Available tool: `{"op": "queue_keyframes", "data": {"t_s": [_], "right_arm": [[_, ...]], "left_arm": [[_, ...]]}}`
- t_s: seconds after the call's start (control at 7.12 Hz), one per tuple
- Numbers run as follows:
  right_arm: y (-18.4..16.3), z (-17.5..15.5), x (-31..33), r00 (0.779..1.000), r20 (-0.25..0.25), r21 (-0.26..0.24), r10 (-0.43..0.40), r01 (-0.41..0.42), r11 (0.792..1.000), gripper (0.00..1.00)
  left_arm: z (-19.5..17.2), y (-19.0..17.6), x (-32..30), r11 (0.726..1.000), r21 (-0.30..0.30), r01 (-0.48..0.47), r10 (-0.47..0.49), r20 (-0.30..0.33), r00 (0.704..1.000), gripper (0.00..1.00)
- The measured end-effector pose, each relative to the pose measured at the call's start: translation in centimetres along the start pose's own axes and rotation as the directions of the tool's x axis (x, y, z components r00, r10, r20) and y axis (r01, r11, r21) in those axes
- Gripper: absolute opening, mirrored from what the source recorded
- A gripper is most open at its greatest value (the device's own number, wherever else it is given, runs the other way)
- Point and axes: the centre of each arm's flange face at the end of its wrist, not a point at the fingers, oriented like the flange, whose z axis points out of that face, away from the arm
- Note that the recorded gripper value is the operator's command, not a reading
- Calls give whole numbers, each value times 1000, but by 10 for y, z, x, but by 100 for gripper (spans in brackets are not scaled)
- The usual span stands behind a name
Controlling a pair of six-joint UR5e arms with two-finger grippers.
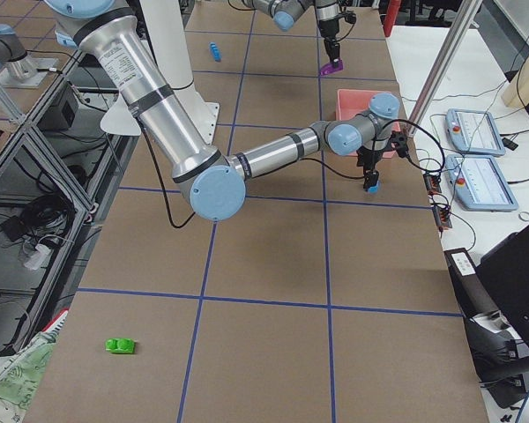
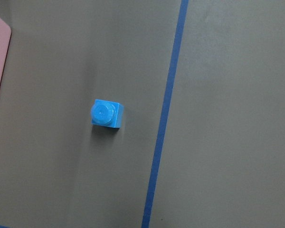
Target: Put all blocks into box
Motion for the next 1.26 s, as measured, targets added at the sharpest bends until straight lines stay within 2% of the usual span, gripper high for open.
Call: {"op": "queue_keyframes", "data": {"t_s": [0.14, 0.42, 0.56, 0.7, 1.12, 1.26], "right_arm": [[-6, 2, 0, 1000, -14, 3, 3, -3, 1000, 99], [-14, 7, -3, 1000, -26, 0, 7, -7, 1000, 99], [-16, 10, -5, 1000, -30, -4, 7, -7, 1000, 99], [-17, 13, -9, 999, -32, -4, 1, -1, 1000, 99], [-22, 29, -19, 999, -39, -2, -7, 7, 1000, 99], [-32, 33, -31, 998, -57, 4, 16, -16, 1000, 99]], "left_arm": [[21, -21, 35, 998, 35, 47, -48, 35, 998, 0], [70, -53, 54, 989, 120, 91, -100, 73, 992, 0], [95, -61, 52, 982, 162, 101, -115, 84, 990, 68], [115, -61, 52, 978, 182, 98, -117, 98, 988, 100], [126, -47, 62, 986, 166, 34, -52, 102, 993, 100], [120, -43, 62, 991, 134, 11, -23, 90, 996, 100]]}}
